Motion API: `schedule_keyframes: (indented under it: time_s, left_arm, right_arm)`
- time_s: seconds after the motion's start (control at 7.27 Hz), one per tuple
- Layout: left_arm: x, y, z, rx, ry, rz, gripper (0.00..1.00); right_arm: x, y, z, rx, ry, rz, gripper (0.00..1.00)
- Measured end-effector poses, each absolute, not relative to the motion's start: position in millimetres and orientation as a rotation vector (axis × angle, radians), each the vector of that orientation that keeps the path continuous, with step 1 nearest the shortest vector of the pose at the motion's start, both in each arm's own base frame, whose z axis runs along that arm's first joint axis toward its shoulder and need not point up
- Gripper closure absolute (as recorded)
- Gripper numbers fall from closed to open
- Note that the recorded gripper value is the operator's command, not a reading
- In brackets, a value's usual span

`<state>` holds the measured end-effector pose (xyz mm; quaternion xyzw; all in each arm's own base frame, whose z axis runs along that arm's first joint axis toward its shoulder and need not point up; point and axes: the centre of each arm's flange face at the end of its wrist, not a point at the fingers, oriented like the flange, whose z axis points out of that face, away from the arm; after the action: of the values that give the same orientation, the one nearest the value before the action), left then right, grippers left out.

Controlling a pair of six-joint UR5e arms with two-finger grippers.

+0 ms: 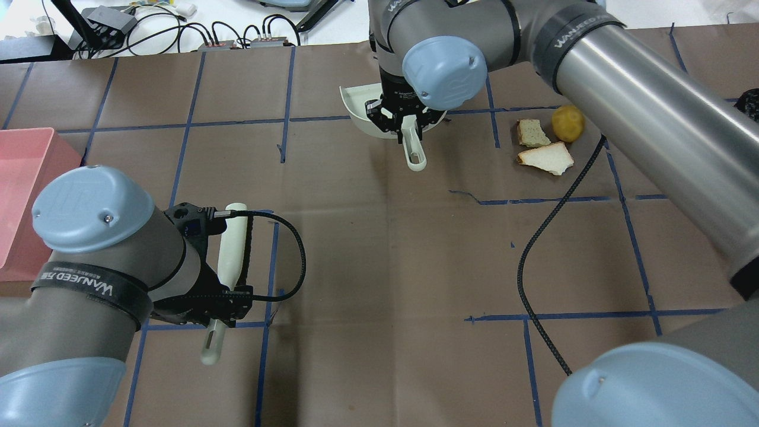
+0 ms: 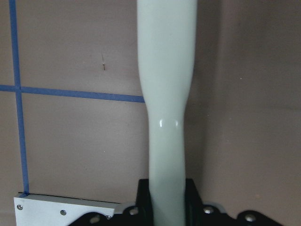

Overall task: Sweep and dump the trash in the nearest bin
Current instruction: 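Lift the dustpan with the right gripper and carry it past the trash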

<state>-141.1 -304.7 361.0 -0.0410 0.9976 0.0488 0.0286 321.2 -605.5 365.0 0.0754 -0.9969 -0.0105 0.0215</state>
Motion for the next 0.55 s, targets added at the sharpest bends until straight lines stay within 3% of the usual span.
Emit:
schedule_keyframes:
  time_s: [0.55]
  left_arm:
    - [-141, -305, 361, -0.127, 3.079, 0.149, 0.92]
  right_arm:
    - [187, -602, 393, 0.599, -3.04, -0.088, 1.0]
